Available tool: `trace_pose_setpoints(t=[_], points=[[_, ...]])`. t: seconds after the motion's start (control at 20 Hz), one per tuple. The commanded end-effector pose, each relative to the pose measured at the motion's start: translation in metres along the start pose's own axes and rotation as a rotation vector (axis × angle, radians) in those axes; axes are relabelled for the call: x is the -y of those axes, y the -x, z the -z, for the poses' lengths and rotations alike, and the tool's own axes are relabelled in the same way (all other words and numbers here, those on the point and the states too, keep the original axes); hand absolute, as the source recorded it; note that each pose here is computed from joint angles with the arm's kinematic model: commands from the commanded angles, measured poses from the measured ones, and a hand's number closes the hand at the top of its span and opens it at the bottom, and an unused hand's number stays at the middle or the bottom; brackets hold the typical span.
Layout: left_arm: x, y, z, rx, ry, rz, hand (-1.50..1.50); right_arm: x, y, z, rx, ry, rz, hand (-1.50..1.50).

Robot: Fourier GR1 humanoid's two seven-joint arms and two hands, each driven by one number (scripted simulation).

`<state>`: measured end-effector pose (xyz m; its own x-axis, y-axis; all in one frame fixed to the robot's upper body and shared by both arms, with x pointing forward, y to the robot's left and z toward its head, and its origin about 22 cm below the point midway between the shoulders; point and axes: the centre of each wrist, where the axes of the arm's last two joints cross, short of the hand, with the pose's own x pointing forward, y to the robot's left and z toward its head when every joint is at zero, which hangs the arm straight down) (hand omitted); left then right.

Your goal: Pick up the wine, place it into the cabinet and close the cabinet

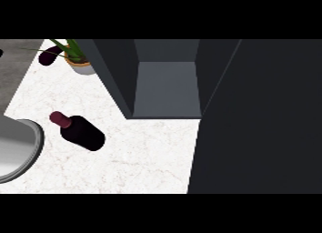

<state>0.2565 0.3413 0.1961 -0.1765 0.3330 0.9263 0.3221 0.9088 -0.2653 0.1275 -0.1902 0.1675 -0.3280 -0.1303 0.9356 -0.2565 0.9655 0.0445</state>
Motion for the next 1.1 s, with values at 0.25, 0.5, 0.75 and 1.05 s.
trace_pose_setpoints(t=[0.25,0.5,0.75,1.05], points=[[-0.012,-0.015,-0.001,-0.035,-0.042,0.01,-1.5,-0.017,-0.043,-0.021,0.041,0.031,-0.004,-1.5],[-0.003,-0.014,0.006,-0.068,-0.046,0.026,-1.5,-0.013,-0.044,-0.003,0.041,0.033,0.002,-1.5],[-0.01,0.004,-0.005,-0.084,-0.069,0.017,-1.5,-0.014,-0.05,-0.015,0.026,0.035,0.0,-1.5],[-0.03,0.012,0.017,-0.098,-0.105,0.033,-1.5,-0.016,-0.048,-0.013,0.029,0.022,-0.015,-1.5]])
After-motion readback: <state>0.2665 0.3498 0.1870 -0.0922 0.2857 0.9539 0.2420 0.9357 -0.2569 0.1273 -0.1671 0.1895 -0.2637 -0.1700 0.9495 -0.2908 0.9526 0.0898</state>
